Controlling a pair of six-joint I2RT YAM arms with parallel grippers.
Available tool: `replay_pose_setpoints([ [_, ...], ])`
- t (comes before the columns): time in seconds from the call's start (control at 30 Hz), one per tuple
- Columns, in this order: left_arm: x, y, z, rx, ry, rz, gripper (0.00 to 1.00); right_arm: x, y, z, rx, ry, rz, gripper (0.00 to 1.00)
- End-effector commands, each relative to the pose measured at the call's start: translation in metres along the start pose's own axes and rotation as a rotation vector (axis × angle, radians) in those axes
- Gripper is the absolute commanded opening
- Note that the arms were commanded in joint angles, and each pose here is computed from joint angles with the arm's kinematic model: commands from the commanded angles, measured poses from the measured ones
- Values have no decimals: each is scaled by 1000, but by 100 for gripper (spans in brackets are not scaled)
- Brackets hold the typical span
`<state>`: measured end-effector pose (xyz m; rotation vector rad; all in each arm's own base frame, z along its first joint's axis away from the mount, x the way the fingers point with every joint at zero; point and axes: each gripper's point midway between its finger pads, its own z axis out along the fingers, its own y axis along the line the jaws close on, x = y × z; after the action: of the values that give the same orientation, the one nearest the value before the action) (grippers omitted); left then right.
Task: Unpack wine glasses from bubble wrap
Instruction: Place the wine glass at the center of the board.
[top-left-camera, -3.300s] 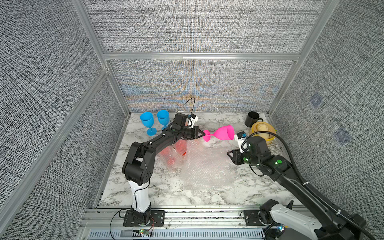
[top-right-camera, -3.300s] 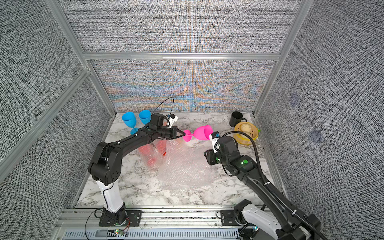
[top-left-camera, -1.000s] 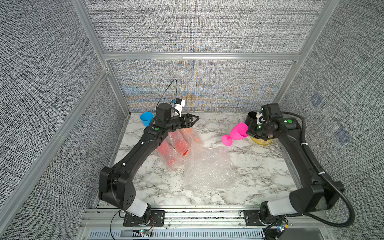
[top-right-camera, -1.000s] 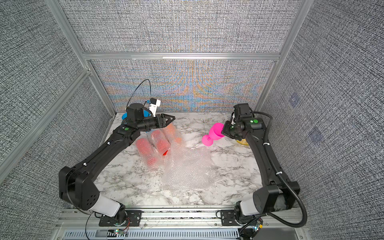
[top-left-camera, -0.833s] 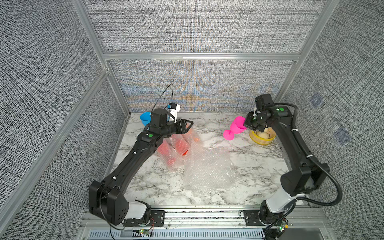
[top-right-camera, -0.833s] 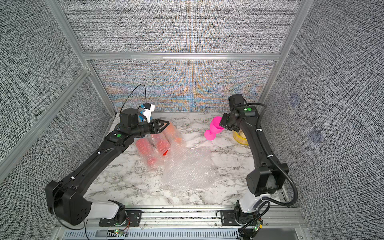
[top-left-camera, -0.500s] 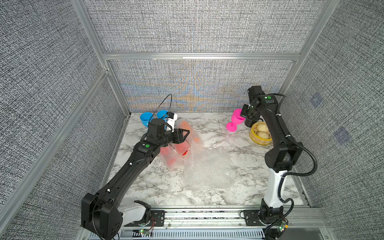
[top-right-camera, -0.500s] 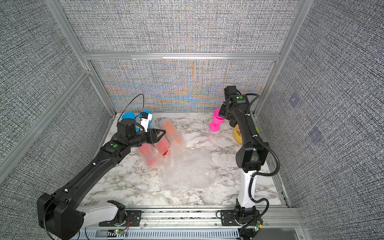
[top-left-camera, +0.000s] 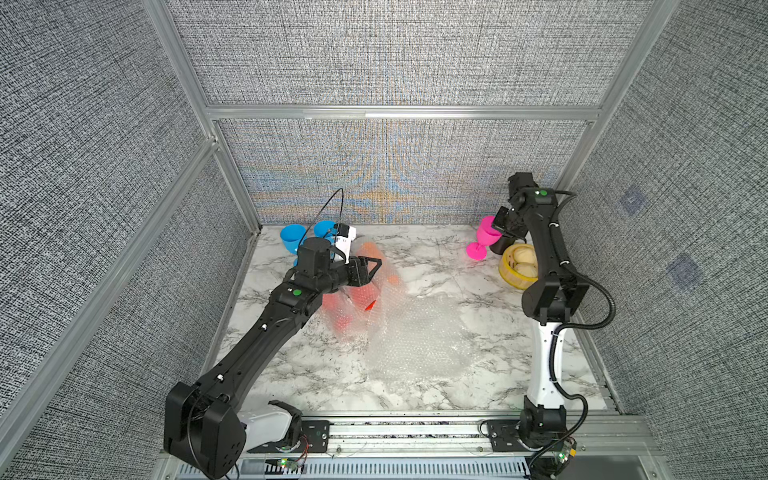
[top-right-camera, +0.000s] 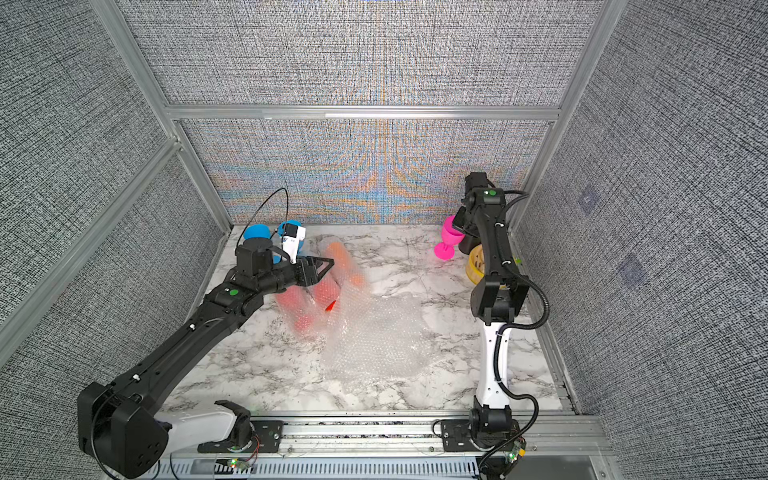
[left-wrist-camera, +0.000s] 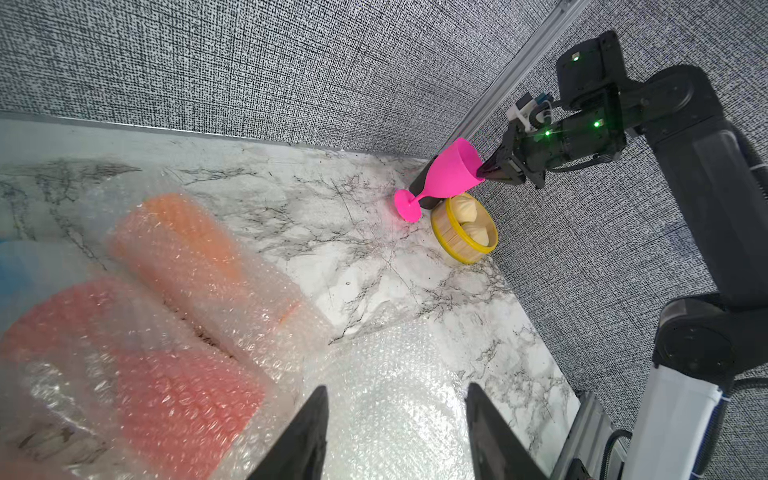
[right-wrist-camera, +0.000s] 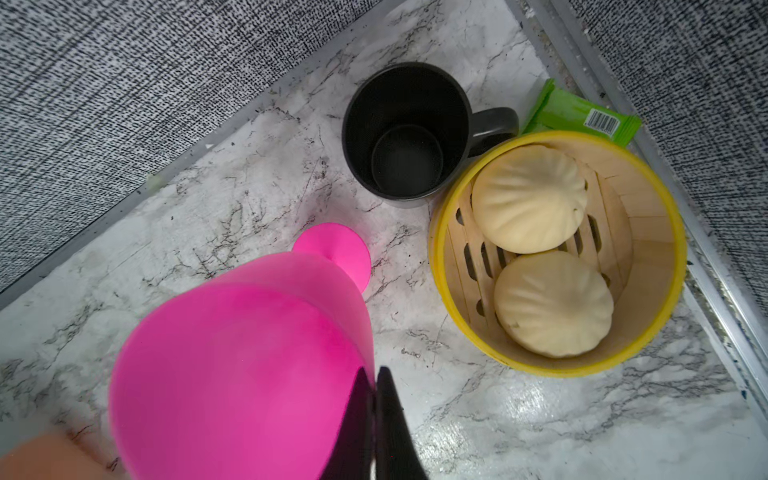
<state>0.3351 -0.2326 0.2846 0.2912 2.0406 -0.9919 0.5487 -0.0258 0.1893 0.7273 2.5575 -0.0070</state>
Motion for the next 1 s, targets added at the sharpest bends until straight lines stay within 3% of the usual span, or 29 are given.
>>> replay_pose_setpoints([
  [0.0,-7,-7,1,33,-23,11,53,0,1,1,5,-3,-21,0],
  [0.4,-7,-6,6,46,-8,-5,53,6,-1,17,27,22,-45,0],
  [0.6,-7,-5,7,43,-9,-2,52,1,5,10,-8,4,-34,29],
  [0.83,-8,-1,6,29,-11,1,52,-9,5,-9,-35,-36,-21,41],
  [0.97,-10,14,3,-43,-18,-4,52,-23,6,-44,-68,-116,-15,49],
])
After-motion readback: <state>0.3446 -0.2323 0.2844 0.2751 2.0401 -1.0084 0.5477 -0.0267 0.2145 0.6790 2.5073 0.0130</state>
